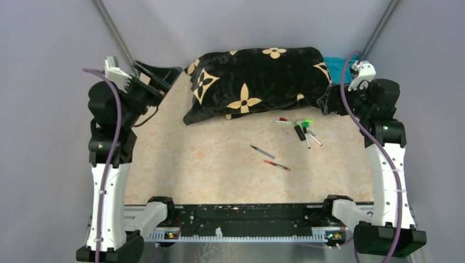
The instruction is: Insert the pens into the pen caps
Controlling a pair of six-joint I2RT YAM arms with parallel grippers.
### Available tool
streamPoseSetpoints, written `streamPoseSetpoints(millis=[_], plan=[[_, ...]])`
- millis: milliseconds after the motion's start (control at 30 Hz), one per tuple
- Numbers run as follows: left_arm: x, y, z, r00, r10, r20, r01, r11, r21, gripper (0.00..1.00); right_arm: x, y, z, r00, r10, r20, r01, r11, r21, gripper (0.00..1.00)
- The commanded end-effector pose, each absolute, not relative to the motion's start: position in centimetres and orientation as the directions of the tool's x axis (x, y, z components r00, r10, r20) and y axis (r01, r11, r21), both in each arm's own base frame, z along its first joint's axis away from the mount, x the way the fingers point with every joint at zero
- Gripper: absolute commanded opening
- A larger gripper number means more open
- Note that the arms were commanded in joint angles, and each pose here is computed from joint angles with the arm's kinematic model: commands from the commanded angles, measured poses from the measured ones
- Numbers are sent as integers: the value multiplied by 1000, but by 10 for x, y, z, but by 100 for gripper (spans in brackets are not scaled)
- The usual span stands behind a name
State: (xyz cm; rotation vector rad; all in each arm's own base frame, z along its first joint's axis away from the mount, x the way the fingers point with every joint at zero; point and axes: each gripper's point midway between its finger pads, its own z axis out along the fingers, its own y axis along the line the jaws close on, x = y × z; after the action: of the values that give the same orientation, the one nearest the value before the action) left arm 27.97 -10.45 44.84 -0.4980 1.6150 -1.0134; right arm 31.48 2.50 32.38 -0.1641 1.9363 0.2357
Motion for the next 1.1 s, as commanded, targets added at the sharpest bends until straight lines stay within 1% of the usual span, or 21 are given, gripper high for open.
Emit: streamPoseSetpoints(millis=[0,167,267,400,533,600,833,900,967,1000,1067], plan=[[271,-103,499,-302,-838,-455,139,433,-890,99,314,41,334,-297,-57,-953,-343,938,50,99],[266,-107,551,-299,-868,-395,184,354,-917,99,317,45,333,-294,-80,-952,-381,924,40,99],[260,-104,574,-268,-879,-395,219,343,-913,99,321,43,332,-289,-85,-953,-373,927,30,99],[253,-105,598,-258,-882,-395,264,329,-907,99,324,43,328,-301,-55,-952,-361,931,60,99],[260,-107,598,-270,-875,-401,265,333,-905,99,325,48,323,-319,-21,-948,-369,924,104,99],[265,-113,595,-301,-866,-398,265,325,-908,99,326,48,323,-321,-14,-947,-369,923,111,99],[272,-122,603,-338,-850,-403,312,303,-900,99,323,44,321,-313,-47,-948,-364,929,74,99],[273,-124,608,-335,-841,-424,343,311,-887,99,322,45,319,-313,-59,-948,-373,926,66,99],[272,-124,605,-312,-824,-473,373,352,-859,99,317,53,318,-313,-67,-947,-418,905,74,99],[271,-125,599,-308,-807,-505,390,377,-840,98,312,62,316,-310,-80,-947,-473,877,81,99],[268,-130,581,-310,-762,-569,435,419,-797,98,292,86,307,-289,-145,-946,-634,770,75,99]])
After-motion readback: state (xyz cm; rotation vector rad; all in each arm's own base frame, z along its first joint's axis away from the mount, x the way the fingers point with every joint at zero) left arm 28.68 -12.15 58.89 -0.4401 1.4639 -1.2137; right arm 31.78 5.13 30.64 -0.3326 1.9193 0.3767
